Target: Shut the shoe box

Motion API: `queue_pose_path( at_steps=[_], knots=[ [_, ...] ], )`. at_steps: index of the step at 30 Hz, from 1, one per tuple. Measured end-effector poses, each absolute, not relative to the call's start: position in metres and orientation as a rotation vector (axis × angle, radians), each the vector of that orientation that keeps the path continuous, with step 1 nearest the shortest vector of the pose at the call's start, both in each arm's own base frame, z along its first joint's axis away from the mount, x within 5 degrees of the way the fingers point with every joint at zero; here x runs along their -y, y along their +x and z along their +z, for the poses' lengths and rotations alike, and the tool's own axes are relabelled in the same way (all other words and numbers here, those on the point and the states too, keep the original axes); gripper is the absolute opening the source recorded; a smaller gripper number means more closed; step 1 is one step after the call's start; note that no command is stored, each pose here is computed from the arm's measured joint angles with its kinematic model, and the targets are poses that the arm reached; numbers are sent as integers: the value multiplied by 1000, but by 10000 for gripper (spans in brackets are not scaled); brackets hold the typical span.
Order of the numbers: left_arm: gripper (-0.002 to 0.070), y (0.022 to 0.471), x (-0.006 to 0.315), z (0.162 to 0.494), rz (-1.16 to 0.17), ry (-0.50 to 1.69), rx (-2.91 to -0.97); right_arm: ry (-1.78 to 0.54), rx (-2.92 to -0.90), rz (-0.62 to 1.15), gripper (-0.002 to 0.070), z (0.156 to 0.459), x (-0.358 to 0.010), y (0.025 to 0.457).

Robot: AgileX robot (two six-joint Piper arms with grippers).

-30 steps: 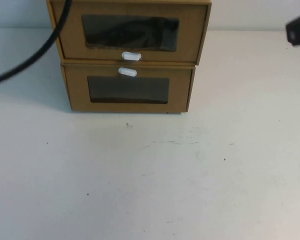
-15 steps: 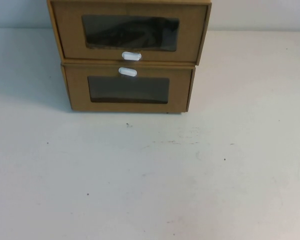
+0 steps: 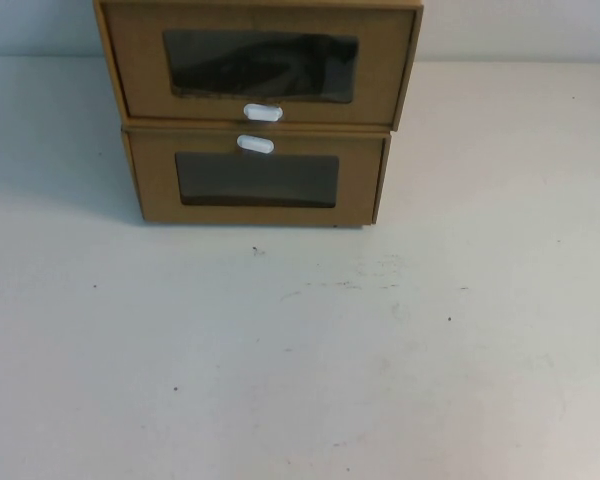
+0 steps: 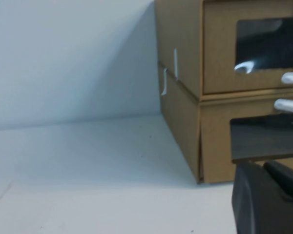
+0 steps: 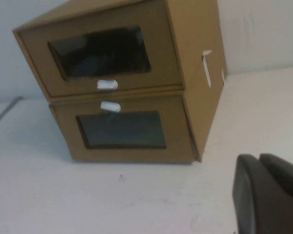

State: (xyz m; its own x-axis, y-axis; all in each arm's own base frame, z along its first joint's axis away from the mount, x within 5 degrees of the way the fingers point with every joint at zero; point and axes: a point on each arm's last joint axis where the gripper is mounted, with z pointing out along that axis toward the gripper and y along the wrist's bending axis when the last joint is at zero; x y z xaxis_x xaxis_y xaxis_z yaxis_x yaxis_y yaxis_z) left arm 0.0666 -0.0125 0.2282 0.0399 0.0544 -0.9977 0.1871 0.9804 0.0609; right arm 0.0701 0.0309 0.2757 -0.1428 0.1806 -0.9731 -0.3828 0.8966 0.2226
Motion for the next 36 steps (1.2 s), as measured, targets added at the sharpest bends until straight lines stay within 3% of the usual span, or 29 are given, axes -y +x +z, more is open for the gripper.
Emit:
queue_pose_path(
  at_steps=[3,10,25,29,36],
  knots=[
    [-5,68,9,207,-75,156,-1557,-152,-1567,520,-13,263,-33,72],
    [-5,68,12,198,-103,188,-1613,-151,-1524,535,-13,246,-34,73],
    [-5,67,15,194,-131,222,-1658,-155,-1531,531,-13,245,-34,73],
    [-5,67,15,194,-132,223,-1659,-188,-1568,418,-13,240,-30,73],
    [-5,67,16,193,-134,226,-1662,15,-1692,158,-13,226,-6,61]
  ],
)
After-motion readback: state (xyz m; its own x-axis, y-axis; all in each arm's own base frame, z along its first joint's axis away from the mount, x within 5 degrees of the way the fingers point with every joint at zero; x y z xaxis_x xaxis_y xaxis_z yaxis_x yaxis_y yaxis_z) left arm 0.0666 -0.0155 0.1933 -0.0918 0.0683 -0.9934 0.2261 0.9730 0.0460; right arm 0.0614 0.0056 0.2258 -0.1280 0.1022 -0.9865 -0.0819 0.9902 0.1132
